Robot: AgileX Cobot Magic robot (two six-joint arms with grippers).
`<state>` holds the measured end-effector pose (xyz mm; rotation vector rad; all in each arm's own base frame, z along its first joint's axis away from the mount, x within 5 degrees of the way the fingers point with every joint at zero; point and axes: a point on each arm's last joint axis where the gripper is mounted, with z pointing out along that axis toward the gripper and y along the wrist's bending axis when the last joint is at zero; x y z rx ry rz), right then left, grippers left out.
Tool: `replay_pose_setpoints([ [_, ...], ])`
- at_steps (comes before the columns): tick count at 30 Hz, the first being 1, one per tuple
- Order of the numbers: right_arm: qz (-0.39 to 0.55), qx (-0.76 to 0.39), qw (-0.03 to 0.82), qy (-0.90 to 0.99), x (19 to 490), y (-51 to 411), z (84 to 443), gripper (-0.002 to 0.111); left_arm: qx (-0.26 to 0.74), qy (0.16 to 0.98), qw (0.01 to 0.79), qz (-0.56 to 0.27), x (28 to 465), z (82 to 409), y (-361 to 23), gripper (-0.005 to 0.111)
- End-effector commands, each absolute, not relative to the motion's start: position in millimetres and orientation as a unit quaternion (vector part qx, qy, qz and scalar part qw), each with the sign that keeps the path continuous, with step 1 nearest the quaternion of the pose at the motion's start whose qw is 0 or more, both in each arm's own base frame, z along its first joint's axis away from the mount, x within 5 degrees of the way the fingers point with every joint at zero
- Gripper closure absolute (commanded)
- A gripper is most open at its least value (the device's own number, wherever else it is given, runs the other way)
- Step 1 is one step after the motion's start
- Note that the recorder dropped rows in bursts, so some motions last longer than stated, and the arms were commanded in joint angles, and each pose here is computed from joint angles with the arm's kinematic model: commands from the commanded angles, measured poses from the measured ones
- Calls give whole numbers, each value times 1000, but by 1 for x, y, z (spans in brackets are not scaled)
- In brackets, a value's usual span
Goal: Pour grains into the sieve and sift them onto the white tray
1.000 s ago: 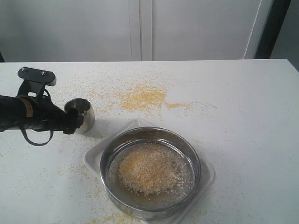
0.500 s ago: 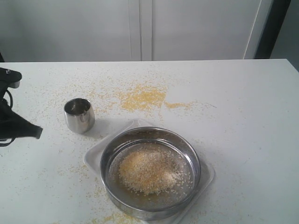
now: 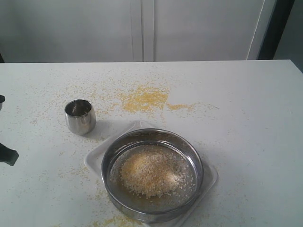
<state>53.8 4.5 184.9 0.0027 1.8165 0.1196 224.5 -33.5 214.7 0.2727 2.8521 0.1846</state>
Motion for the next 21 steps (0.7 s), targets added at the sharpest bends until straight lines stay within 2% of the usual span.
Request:
replay_pose_setpoints([
  [1, 53, -2, 618, 784, 54, 5, 184, 108, 62, 990, 111, 58, 220, 216, -22, 106],
  [7, 53, -2, 618, 784, 54, 5, 184, 108, 14, 993, 110, 36, 216, 221, -10, 106],
  [14, 53, -2, 618, 784, 54, 5, 184, 108, 1, 987, 157, 32, 209, 238, -5, 106],
  [21, 53, -2, 618, 784, 54, 5, 184, 108, -8, 986, 164, 18, 207, 236, -7, 106],
])
